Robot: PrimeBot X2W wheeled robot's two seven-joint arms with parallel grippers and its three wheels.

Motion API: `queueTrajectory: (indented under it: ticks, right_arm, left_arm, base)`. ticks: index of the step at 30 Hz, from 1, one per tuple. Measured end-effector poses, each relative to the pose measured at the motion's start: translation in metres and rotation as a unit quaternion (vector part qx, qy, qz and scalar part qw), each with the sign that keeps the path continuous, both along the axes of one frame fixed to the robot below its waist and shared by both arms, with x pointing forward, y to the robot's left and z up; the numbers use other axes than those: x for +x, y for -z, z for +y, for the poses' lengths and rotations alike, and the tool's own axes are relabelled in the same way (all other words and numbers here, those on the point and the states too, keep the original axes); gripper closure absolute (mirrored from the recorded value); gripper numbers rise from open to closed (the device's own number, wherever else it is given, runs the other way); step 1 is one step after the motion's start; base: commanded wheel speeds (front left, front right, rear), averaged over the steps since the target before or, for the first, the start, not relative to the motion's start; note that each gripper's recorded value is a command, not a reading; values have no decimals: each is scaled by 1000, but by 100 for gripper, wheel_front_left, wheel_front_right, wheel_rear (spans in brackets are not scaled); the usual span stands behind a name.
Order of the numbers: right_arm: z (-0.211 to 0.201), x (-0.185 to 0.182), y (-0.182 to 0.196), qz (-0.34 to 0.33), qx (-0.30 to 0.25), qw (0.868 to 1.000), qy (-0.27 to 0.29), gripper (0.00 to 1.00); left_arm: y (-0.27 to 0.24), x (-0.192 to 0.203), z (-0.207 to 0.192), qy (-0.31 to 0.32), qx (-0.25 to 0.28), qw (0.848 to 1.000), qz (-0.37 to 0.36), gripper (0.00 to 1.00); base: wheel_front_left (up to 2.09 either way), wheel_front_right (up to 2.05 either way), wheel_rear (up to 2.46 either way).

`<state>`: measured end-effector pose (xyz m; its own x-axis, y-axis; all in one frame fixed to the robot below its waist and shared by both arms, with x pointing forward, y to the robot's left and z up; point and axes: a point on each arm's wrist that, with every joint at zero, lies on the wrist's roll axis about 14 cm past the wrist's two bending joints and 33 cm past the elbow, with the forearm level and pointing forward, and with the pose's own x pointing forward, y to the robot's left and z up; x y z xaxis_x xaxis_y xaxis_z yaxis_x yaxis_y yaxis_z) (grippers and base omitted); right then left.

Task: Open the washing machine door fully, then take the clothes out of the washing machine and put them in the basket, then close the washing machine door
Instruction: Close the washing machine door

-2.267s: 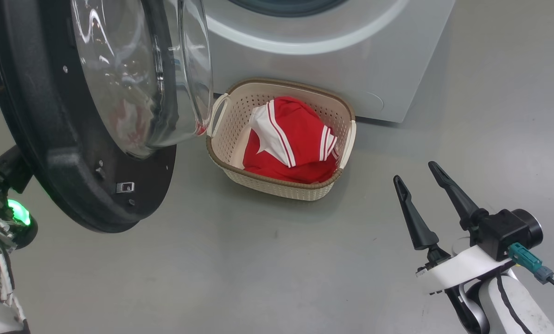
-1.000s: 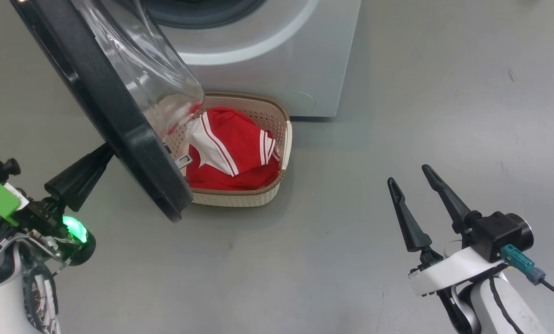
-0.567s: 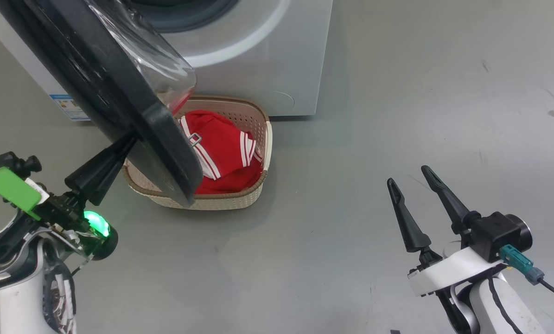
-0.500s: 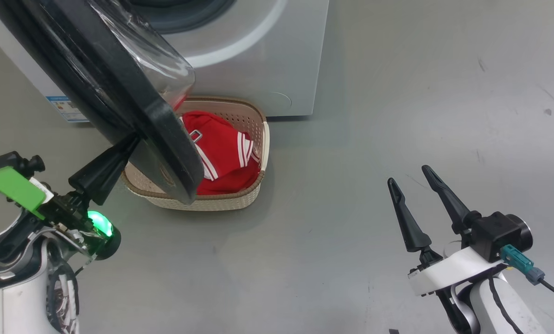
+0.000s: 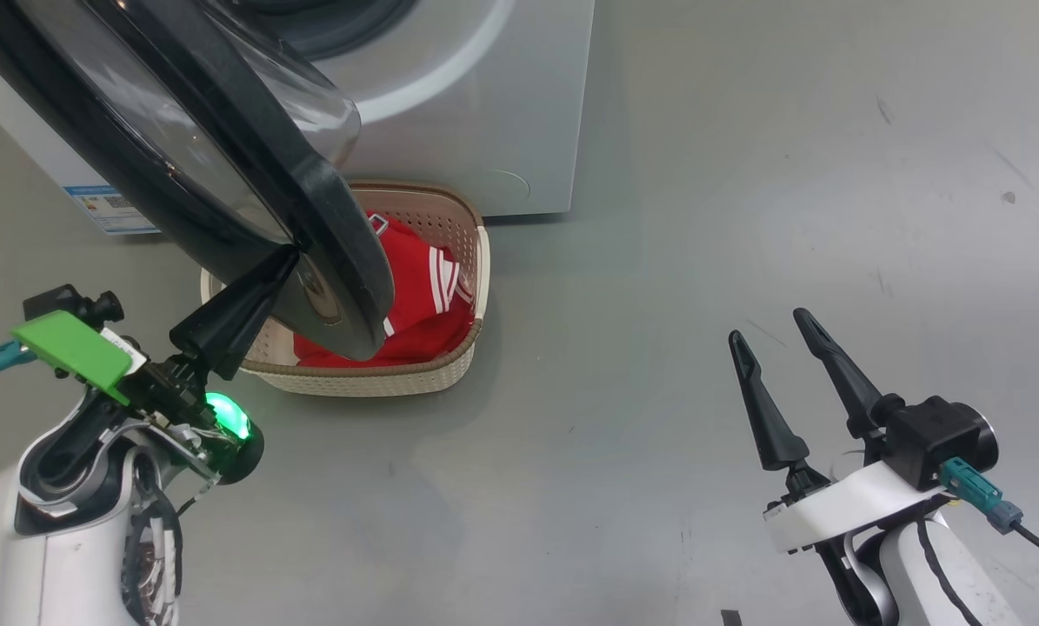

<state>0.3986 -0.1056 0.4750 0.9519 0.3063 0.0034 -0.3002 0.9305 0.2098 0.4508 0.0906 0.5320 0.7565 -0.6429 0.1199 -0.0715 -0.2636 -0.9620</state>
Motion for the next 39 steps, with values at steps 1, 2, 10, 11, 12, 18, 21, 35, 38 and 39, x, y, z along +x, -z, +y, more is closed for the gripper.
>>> queueTrajectory:
  ticks: [1, 2, 10, 11, 12, 18, 21, 35, 38, 39]
  right_arm:
    - [0, 0, 0, 0, 1, 1000, 1, 0]
    - [-1, -1, 0, 1, 1, 1000, 3, 0]
    - [-6, -3, 1, 1, 3, 1000, 13, 0]
    - [-7, -3, 1, 2, 2, 1000, 15, 0]
    - [-9, -3, 1, 2, 2, 1000, 17, 0]
    - [-15, -6, 2, 5, 4, 999, 32, 0]
    - [-21, -7, 4, 9, 4, 999, 42, 0]
    - [-50, -16, 15, 31, 2, 995, 95, 0]
    - [-57, -18, 17, 34, 2, 994, 108, 0]
    - [-59, -19, 17, 35, 3, 993, 113, 0]
  left_arm:
    - [0, 1, -1, -1, 0, 1000, 1, 100]
    - [1, 2, -3, -2, -2, 1000, 3, 100]
    - [8, 8, -14, -9, -7, 1000, 18, 100]
    - [9, 10, -15, -10, -7, 1000, 20, 100]
    - [10, 11, -17, -11, -7, 1000, 22, 100]
    - [18, 21, -23, -28, -7, 999, 37, 100]
    - [26, 31, -24, -48, 4, 998, 49, 100]
    - [22, 79, -49, -84, -12, 995, 44, 100]
    - [21, 90, -53, -99, -14, 994, 45, 100]
    - [21, 94, -55, -102, -16, 994, 45, 100]
  base:
    - [0, 0, 0]
    - [0, 0, 0]
    - [0, 0, 0]
    - [0, 0, 0]
    - [0, 0, 0]
    - [0, 0, 0]
    - [0, 0, 0]
    - [0, 0, 0]
    - [0, 0, 0]
    - [0, 0, 0]
